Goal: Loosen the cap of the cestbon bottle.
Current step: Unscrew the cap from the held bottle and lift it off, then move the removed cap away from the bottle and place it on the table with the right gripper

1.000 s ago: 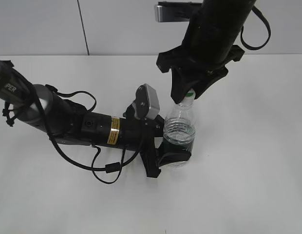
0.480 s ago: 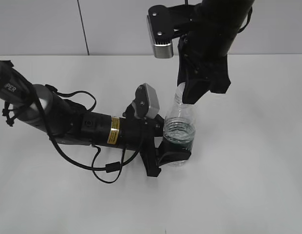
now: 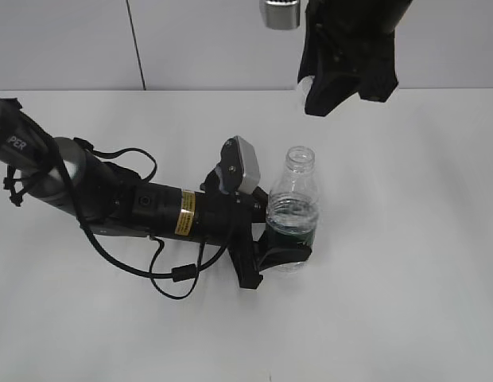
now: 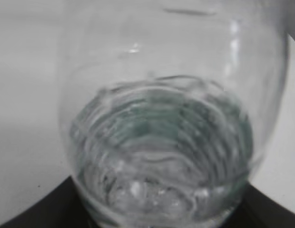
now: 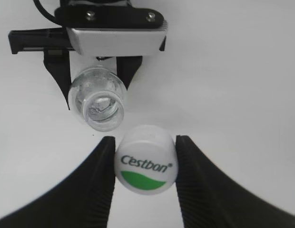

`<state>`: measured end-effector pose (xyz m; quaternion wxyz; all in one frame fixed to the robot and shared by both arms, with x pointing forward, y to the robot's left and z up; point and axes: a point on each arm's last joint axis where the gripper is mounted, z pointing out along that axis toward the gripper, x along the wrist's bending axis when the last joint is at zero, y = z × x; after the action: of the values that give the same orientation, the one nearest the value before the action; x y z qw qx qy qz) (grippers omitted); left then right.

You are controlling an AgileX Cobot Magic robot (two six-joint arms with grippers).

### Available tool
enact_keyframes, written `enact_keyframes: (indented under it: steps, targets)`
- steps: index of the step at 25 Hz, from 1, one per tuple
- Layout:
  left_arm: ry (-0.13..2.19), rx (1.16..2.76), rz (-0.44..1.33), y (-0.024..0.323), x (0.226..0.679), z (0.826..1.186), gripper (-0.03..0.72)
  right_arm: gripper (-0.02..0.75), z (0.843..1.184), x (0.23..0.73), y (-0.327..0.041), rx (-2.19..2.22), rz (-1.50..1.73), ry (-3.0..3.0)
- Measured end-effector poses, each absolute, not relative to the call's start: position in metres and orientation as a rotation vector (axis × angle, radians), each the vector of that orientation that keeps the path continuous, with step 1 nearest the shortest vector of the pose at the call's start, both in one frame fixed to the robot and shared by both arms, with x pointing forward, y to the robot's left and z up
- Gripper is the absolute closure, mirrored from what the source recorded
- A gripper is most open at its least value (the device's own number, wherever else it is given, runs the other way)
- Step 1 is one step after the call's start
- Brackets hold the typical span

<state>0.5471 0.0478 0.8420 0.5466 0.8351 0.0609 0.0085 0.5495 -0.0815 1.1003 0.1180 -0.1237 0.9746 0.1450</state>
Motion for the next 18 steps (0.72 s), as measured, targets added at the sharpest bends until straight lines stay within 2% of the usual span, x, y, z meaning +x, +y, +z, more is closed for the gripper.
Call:
enact_keyframes:
  steps: [12,18]
  targets:
    - [0.144,1.979,0.020,0.048,0.547,0.842,0.279,0.444,1.108,0.555,-0.099,-0.103,0.286,2.824]
    - [0.144,1.979,0.020,0.048,0.547,0.842,0.279,0.444,1.103,0.581,-0.142,0.312,0.297,2.828]
